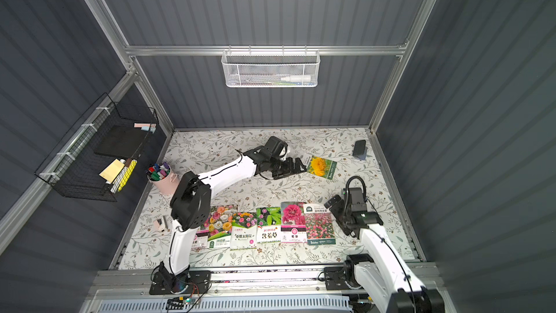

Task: Arrange the seed packets in a row
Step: Adjust the seed packet at the center of the board, then pick up the seed packet from the center of the board.

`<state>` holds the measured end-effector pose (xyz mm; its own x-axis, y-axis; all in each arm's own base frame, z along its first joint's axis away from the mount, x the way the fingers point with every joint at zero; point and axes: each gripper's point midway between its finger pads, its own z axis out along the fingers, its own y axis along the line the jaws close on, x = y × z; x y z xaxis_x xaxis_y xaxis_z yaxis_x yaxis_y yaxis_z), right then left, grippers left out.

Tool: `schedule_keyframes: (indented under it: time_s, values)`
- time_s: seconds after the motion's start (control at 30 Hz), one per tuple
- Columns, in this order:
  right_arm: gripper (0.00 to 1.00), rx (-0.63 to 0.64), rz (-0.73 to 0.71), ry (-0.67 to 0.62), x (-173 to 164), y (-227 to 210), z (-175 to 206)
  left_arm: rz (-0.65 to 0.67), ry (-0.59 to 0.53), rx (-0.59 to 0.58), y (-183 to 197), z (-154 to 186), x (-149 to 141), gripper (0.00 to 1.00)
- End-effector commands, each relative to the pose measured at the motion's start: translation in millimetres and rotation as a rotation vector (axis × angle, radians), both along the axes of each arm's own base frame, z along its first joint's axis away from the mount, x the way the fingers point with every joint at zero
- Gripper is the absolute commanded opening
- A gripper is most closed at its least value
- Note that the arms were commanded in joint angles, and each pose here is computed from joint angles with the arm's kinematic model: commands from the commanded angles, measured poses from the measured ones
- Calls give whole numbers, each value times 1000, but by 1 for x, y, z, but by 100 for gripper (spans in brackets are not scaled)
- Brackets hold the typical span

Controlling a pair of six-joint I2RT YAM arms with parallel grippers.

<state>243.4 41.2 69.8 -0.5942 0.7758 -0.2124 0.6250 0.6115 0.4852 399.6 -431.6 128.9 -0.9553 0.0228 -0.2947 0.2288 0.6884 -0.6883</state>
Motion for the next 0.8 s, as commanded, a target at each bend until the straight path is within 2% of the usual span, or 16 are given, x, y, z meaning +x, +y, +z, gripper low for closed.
schedule_keyframes:
  time_s: [0.0, 0.13, 0.3, 0.5, 0.77]
  values:
    - [99, 7, 22, -58, 49, -5, 32, -143, -84, -40, -11, 5, 27, 100]
    - [99, 29, -17, -46, 85, -22, 37, -185, -114, -67, -16, -12, 62, 100]
    - [99, 66, -52, -42, 122, -39, 32, -116, -111, -170, -13, -38, 98, 99]
    - [99, 164, -6, -61, 172, -28, 15, -64, -78, -203, -18, -75, 109, 100]
    - [99, 136, 5, -7, 223, -38, -15, 36, 80, -291, -33, -114, 104, 100]
